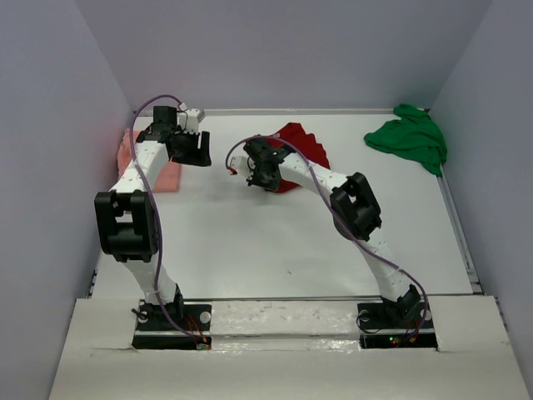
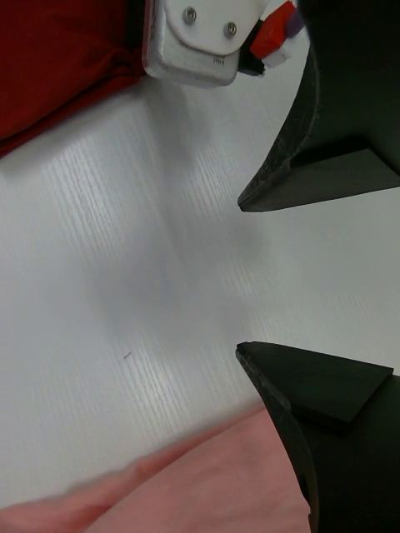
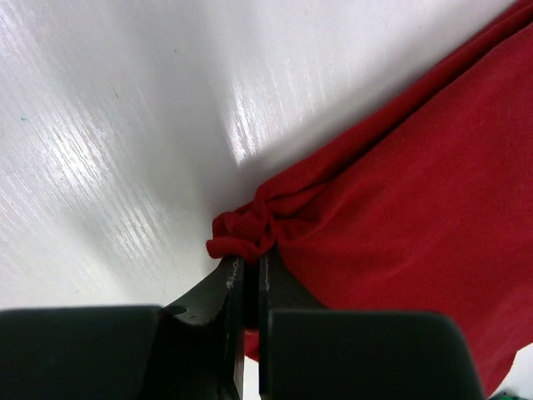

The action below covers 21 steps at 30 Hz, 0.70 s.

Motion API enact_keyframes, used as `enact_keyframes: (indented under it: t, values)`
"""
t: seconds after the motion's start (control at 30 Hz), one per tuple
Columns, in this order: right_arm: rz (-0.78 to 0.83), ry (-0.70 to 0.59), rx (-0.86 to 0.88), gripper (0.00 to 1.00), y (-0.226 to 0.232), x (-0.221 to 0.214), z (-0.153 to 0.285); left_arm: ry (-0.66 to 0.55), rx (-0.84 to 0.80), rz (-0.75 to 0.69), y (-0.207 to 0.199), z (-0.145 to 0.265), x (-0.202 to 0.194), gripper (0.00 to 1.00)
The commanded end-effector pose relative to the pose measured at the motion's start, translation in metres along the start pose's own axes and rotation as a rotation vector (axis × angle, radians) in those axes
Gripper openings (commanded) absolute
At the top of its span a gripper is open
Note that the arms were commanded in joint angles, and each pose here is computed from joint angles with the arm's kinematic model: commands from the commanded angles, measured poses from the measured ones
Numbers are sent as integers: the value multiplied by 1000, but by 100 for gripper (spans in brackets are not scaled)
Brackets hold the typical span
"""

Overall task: Fold and stack the t-shirts
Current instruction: Neatly place the folded tshirt to the corner

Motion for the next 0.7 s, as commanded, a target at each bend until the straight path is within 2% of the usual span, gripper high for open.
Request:
enact_keyframes:
  t: [0.0,0.4,0.67]
  values:
    - [-36,16,-3,0,-4,-8,4,-38,-116,-14,-16,1,13,72]
    - [-125,-23,-56,0,-31,-11,31,-6,-457,160,-41,-40,-1,72]
    - [-149,-91,-68,0,-43,11,50,33,-639,295,-47,-73,-7,69]
Point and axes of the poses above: each gripper's point midway between its finger pads, its own z axis back along the fingers, its own y axis along the line the jaws close on, x = y × z, the point moved 7 cm from there along z, back along the fingers, and after that the axes turned 8 degrees about -z, right-handed, at the moved point
